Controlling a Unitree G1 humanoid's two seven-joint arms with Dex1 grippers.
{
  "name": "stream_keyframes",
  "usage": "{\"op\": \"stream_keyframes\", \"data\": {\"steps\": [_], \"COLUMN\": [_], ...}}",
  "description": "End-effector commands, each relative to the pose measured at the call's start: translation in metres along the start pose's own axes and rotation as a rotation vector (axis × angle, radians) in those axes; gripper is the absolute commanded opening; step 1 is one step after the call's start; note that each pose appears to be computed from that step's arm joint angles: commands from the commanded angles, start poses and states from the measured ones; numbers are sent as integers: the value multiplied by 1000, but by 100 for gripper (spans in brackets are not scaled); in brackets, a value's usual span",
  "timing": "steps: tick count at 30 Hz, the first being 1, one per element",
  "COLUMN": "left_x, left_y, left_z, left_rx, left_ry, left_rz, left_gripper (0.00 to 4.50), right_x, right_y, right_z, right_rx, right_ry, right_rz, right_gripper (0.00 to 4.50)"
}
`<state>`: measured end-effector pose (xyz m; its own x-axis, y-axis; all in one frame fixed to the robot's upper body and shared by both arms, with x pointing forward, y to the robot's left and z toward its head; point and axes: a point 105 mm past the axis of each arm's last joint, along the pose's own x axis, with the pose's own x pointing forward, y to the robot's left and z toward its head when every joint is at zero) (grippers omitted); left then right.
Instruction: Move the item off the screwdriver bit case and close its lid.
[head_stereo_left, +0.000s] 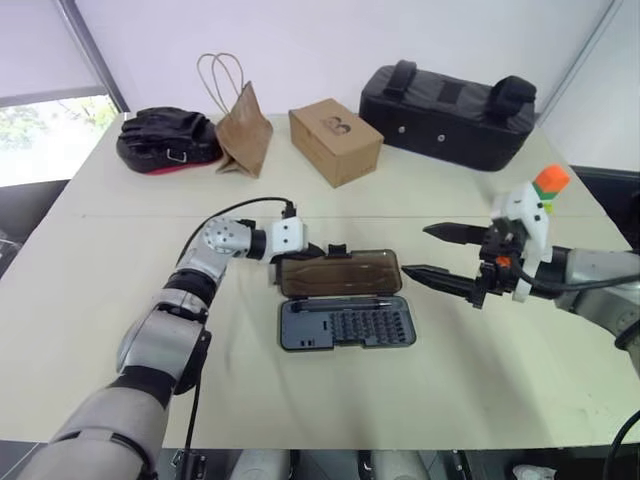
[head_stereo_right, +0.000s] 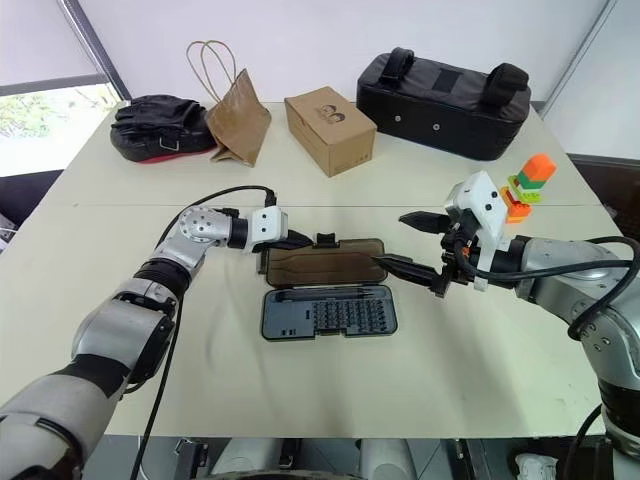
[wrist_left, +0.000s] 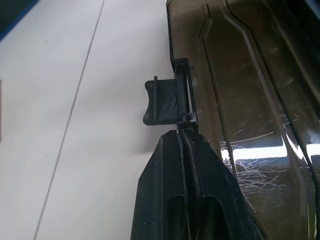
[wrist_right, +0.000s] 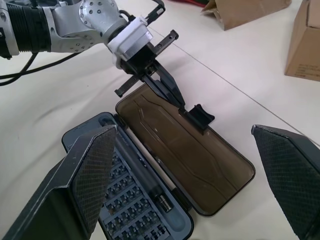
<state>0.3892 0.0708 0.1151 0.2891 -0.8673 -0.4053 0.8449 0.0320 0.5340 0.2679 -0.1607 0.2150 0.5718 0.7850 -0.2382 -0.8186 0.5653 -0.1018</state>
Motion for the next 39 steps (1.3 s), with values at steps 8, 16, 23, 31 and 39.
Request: {"op": "stream_keyframes", "data": {"steps": [8, 16, 23, 31, 39], "left_x": [-4, -27, -86, -119, -114], "left_y": [10, 64, 72, -6, -75], "left_z": [-2, 29, 68, 64, 60], "left_rx": [39, -24, -322, -479, -526], "left_ry": [34, -117, -389, -251, -146], "left_rz": [70, 366, 301, 217, 75], "left_gripper": [253, 448, 448, 448, 395], "right_x": [-1, -4, -4, 7, 14], "right_y": [-3, -3, -5, -12, -23], "right_z": [10, 6, 8, 7, 6], "right_rx": [-38, -27, -12, -19, -56], "right_ry": [-37, -30, -47, -46, -16], "right_rz": [-9, 2, 25, 55, 67], "right_gripper": [450, 450, 450, 450, 450]}}
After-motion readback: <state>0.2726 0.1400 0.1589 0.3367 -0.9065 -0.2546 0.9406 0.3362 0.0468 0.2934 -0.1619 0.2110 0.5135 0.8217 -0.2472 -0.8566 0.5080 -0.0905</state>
